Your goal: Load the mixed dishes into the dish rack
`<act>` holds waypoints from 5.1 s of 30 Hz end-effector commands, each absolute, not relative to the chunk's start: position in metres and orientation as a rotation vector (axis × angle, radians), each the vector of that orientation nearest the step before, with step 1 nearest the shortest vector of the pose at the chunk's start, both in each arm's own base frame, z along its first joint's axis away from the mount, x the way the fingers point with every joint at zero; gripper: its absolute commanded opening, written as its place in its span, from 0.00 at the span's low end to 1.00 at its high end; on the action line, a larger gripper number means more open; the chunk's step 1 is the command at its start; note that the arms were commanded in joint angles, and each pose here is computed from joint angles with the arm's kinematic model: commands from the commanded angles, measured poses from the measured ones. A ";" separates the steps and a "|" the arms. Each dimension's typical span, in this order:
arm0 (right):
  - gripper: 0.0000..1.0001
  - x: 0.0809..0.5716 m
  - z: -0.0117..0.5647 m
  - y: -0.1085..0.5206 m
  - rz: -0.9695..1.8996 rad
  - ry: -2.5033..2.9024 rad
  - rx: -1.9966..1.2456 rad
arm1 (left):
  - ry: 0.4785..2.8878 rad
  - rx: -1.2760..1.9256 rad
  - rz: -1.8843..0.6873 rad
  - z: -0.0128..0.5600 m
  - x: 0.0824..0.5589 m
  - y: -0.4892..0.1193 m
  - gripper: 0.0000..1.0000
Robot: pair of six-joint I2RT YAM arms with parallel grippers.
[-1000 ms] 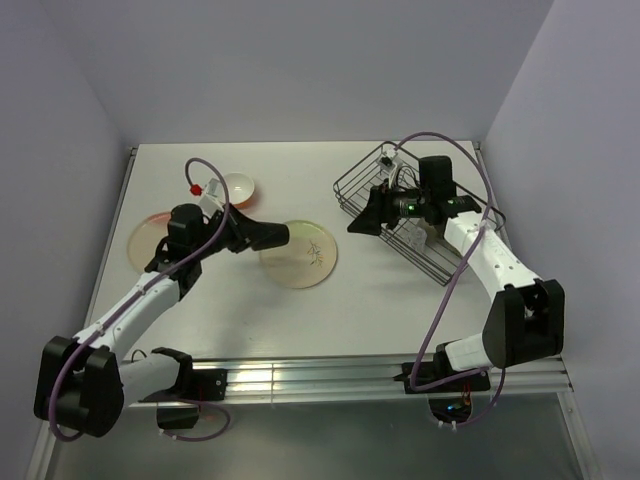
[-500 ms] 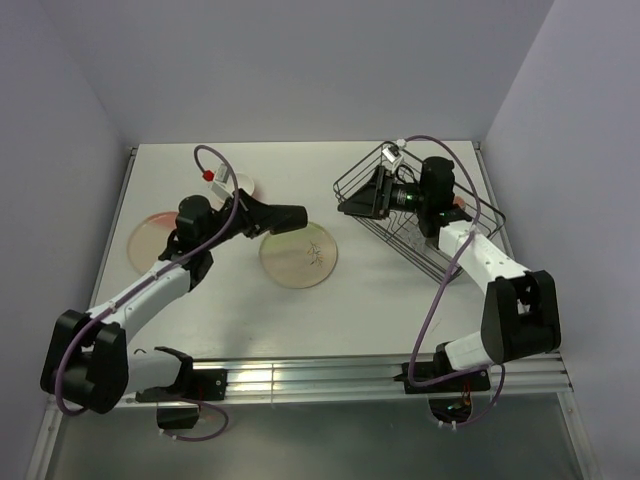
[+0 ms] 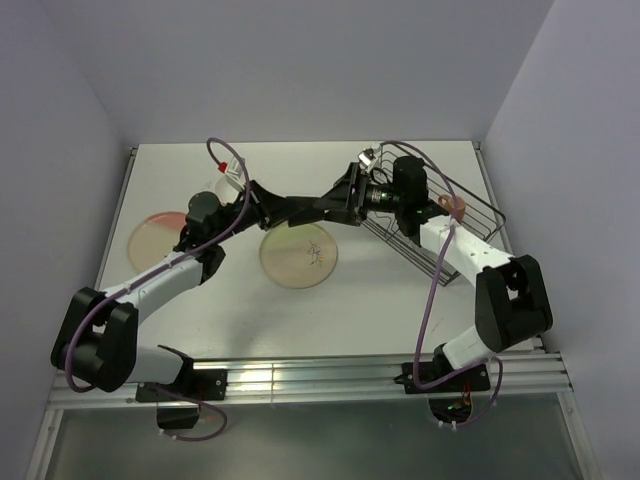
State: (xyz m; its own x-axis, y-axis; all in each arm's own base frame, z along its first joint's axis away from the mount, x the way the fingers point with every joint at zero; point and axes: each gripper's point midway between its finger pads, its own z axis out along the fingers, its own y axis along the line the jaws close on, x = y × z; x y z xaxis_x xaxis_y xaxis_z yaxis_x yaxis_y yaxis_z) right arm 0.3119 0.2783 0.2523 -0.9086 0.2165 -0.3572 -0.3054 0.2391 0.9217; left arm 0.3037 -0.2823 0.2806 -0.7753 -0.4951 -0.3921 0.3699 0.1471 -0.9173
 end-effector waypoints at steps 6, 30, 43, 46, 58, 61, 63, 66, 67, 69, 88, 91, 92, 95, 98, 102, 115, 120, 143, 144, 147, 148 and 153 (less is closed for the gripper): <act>0.97 0.318 0.270 0.293 1.818 2.039 -0.041 | 1.543 0.014 -1.828 0.342 0.295 -0.288 0.00; 0.37 0.300 0.305 0.293 1.996 1.833 -0.190 | 1.527 0.015 -1.864 0.338 0.293 -0.291 0.00; 0.00 0.290 0.315 0.290 1.928 1.759 -0.391 | 1.592 0.017 -1.820 0.326 0.293 -0.291 0.58; 0.00 0.292 0.314 0.288 1.920 1.756 -0.391 | 1.607 0.025 -1.792 0.325 0.291 -0.290 0.64; 0.00 0.310 0.301 0.263 1.782 1.807 -0.385 | 1.655 -0.001 -1.611 0.317 0.295 -0.268 0.80; 0.00 0.312 0.293 0.254 1.689 1.856 -0.408 | 1.688 -0.008 -1.543 0.311 0.298 -0.261 0.80; 0.00 0.314 0.287 0.247 1.563 1.850 -0.505 | 1.733 -0.031 -1.493 0.300 0.301 -0.256 0.80; 0.00 0.313 0.293 0.227 1.375 1.863 -0.597 | 1.780 -0.015 -1.392 0.289 0.301 -0.248 0.80; 0.00 0.310 0.286 0.216 1.345 1.927 -0.568 | 1.777 0.007 -1.348 0.289 0.301 -0.244 0.80; 0.00 0.311 0.288 0.199 1.234 1.900 -0.644 | 1.800 -0.007 -1.291 0.282 0.302 -0.237 0.81; 0.00 0.290 0.217 0.006 0.297 2.417 -0.538 | 1.943 -0.124 -0.994 0.223 0.304 -0.187 0.84; 0.00 0.287 0.212 -0.010 0.262 2.455 -0.505 | 1.953 -0.125 -0.978 0.218 0.302 -0.183 0.84; 0.00 0.286 0.211 -0.020 0.229 2.463 -0.489 | 1.951 -0.128 -0.973 0.218 0.302 -0.182 0.84; 0.00 0.286 0.203 -0.034 0.181 2.496 -0.481 | 1.953 -0.133 -0.970 0.214 0.301 -0.179 0.84; 0.00 0.291 0.192 -0.037 0.187 2.522 -0.487 | 1.956 -0.136 -0.980 0.211 0.299 -0.179 0.84; 0.00 0.311 0.185 -0.041 0.191 2.508 -0.471 | 1.959 -0.149 -0.972 0.210 0.298 -0.176 0.84; 0.00 0.326 0.143 -0.046 0.211 2.588 -0.467 | 1.963 -0.197 -0.951 0.204 0.289 -0.168 0.84; 0.00 0.323 0.128 -0.043 0.204 2.608 -0.482 | 1.973 -0.187 -0.951 0.202 0.291 -0.170 0.84; 0.02 0.320 0.100 -0.042 0.174 2.670 -0.546 | 1.987 -0.190 -0.934 0.199 0.295 -0.169 0.84; 0.03 0.320 0.099 -0.042 0.177 2.672 -0.540 | 1.989 -0.190 -0.935 0.199 0.295 -0.169 0.84; 0.07 0.319 0.095 -0.040 0.183 2.678 -0.536 | 1.991 -0.184 -0.928 0.199 0.296 -0.169 0.84; 0.08 0.317 0.093 -0.040 0.187 2.684 -0.536 | 1.994 -0.182 -0.925 0.199 0.296 -0.169 0.84; 0.17 0.317 0.087 -0.038 0.181 2.691 -0.543 | 2.004 -0.186 -0.924 0.196 0.295 -0.169 0.84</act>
State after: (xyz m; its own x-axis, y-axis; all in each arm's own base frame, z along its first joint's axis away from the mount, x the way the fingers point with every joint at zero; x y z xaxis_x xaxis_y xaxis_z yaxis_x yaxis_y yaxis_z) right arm 0.3065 -0.0391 0.0857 -0.8687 -0.3346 -0.3651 -0.3864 0.9191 0.0773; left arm 0.2889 -0.1700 0.1821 -0.6221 -0.4545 -0.6375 0.1830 0.7073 -0.6828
